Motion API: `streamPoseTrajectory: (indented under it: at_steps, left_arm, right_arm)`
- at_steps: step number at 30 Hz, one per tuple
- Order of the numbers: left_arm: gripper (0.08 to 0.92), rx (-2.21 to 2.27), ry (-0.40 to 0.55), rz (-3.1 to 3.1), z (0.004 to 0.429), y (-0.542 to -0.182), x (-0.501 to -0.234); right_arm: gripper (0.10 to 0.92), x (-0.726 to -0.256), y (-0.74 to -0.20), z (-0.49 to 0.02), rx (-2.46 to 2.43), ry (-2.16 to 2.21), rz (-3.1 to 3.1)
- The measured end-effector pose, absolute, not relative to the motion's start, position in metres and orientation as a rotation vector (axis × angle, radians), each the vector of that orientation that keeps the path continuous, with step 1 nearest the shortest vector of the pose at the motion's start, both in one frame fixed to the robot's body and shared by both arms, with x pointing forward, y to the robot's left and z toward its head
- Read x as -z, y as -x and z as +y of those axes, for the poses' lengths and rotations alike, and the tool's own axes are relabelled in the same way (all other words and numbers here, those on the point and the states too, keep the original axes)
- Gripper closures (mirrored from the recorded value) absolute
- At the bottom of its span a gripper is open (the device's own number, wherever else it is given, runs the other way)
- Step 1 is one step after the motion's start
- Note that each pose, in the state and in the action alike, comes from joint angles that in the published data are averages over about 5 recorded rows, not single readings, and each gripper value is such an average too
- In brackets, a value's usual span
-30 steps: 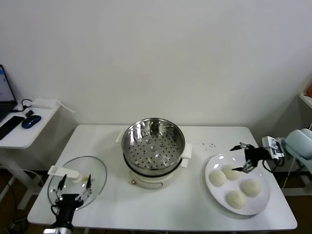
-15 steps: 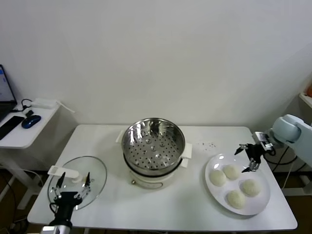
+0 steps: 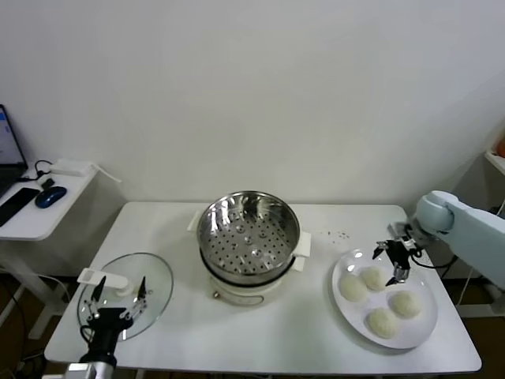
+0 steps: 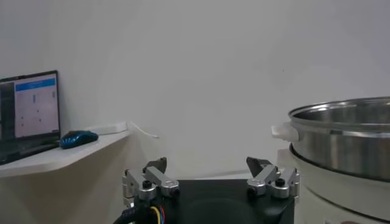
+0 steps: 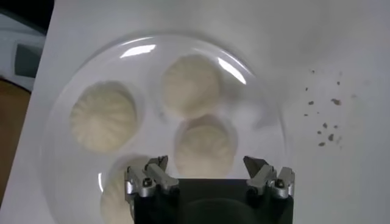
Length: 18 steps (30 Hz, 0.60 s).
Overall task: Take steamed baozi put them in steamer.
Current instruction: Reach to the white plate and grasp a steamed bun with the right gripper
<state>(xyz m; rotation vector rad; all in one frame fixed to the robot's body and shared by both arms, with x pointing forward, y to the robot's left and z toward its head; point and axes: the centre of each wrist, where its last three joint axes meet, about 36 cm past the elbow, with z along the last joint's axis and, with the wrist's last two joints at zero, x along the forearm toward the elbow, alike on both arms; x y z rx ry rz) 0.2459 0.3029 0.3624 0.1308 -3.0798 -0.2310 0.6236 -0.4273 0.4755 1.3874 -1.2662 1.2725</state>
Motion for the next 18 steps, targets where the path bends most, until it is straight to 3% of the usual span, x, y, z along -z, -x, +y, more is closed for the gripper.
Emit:
streamPoseTrajectory:
  at_steps: [18]
  left_arm:
    - [0.177,0.217,-0.135,-3.076,0.301,-0.245,-0.361]
  right_arm:
    - [0.2,-0.45,-0.627,-0.421,-1.298,-1.378,-1.262]
